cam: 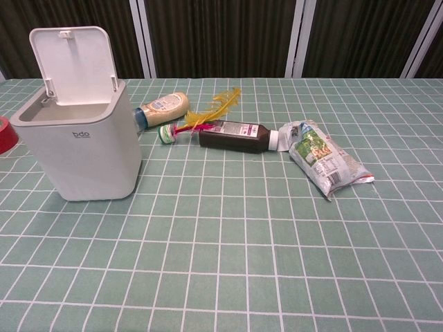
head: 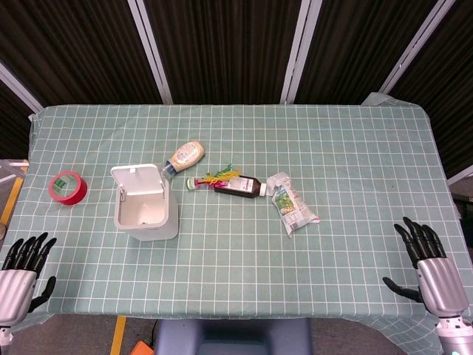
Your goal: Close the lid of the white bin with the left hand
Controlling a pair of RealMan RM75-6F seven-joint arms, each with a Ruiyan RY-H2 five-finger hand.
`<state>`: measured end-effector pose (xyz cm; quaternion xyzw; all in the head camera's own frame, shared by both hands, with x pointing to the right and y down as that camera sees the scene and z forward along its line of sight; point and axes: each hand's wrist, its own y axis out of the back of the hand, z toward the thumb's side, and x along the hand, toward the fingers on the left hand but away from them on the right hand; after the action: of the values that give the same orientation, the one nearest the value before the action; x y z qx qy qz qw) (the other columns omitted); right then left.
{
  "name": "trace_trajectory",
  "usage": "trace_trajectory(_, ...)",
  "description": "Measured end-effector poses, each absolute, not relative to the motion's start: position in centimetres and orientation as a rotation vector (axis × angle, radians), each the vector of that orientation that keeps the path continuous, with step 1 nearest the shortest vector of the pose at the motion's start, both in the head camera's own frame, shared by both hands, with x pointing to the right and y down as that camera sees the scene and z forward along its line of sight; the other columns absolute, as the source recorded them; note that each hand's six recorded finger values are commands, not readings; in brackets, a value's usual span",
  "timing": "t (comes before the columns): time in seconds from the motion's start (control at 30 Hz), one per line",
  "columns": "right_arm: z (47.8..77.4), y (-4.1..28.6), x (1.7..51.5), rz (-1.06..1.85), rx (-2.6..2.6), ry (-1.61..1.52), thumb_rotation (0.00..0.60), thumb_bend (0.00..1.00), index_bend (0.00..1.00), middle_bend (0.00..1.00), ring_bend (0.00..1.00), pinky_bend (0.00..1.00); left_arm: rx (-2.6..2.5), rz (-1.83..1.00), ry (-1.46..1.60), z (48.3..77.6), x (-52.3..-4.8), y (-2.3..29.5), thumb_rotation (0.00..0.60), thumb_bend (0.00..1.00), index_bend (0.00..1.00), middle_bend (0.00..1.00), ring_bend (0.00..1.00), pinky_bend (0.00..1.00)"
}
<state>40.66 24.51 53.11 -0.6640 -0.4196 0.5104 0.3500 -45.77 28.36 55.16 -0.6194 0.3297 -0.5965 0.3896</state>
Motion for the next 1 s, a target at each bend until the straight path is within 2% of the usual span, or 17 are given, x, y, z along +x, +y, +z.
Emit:
trace_trajectory(0.23,53.0,24.4,40.3,1.287,-1.741,-1.089,0.6,0.21,0.0,0.0,0.0,0.0,-1.635,-1.47,0.877,55.5,-45.1,27.8,0.6,0.46,0.04,0.0,0.0,0.05)
trace_trajectory(0.33,53.1,24.4,40.3,1.27,-1.75,-1.084,0.6,0.21,0.0,0.0,0.0,0.0,-1.654,-1.418,0.948,55.7,-44.7,26.0,0.6,0.47,0.03,0.0,0.0,0.04)
trace_trajectory(0.37,53.1,24.4,40.3,1.271,-1.752,-1.082,0.6,0.21,0.0,0.0,0.0,0.0,-1.65,-1.403,0.965,55.7,-44.6,25.1,0.6,0.47,0.03,0.0,0.0,0.06)
trace_trajectory(0.43,53.4,24.4,40.2,1.277,-1.766,-1.074,0.6,0.21,0.0,0.0,0.0,0.0,-1.632,-1.377,1.004,55.5,-44.3,22.7,0.6,0.48,0.03,0.06,0.04,0.19)
trace_trajectory(0.47,53.4,24.4,40.2,1.277,-1.775,-1.07,0.6,0.21,0.0,0.0,0.0,0.0,-1.625,-1.362,1.027,55.4,-44.0,21.6,0.6,0.48,0.02,0.17,0.11,0.32)
trace_trajectory(0.5,53.5,24.4,40.1,1.273,-1.789,-1.063,0.6,0.21,0.0,0.0,0.0,0.0,-1.612,-1.335,1.06,55.1,-43.5,20.1,0.6,0.49,0.02,0.37,0.26,0.5)
trace_trajectory(0.53,53.6,24.4,39.9,1.268,-1.8,-1.06,0.6,0.21,0.0,0.0,0.0,0.0,-1.601,-1.314,1.083,54.8,-43.1,18.8,0.6,0.49,0.02,0.48,0.36,0.61)
trace_trajectory(0.6,53.7,24.4,39.7,1.253,-1.823,-1.052,0.6,0.21,0.0,0.0,0.0,0.0,-1.582,-1.284,1.131,54.5,-42.4,16.1,0.6,0.49,0.02,0.77,0.64,0.89)
trace_trajectory(0.67,53.7,24.4,39.6,1.252,-1.824,-1.041,0.6,0.21,0.0,0.0,0.0,0.0,-1.589,-1.279,1.167,54.5,-41.8,14.2,0.6,0.5,0.04,0.92,0.81,0.99)
trace_trajectory(0.7,53.8,24.4,39.6,1.253,-1.819,-1.029,0.6,0.21,0.0,0.0,0.0,0.0,-1.604,-1.281,1.185,54.6,-41.2,12.9,0.6,0.51,0.07,0.98,0.9,1.0)
trace_trajectory(0.8,53.9,24.4,39.4,1.251,-1.813,-1.011,0.6,0.21,0.0,0.0,0.0,0.0,-1.686,-1.304,1.192,55.3,-39.6,10.6,0.6,0.52,0.11,1.0,1.0,1.0)
trace_trajectory(1.0,54.3,24.2,39.4,1.261,-1.825,-1.008,0.6,0.21,0.0,0.0,0.0,0.0,-1.885,-1.392,1.033,57.5,-35.4,8.1,0.6,0.53,0.14,1.0,1.0,1.0)
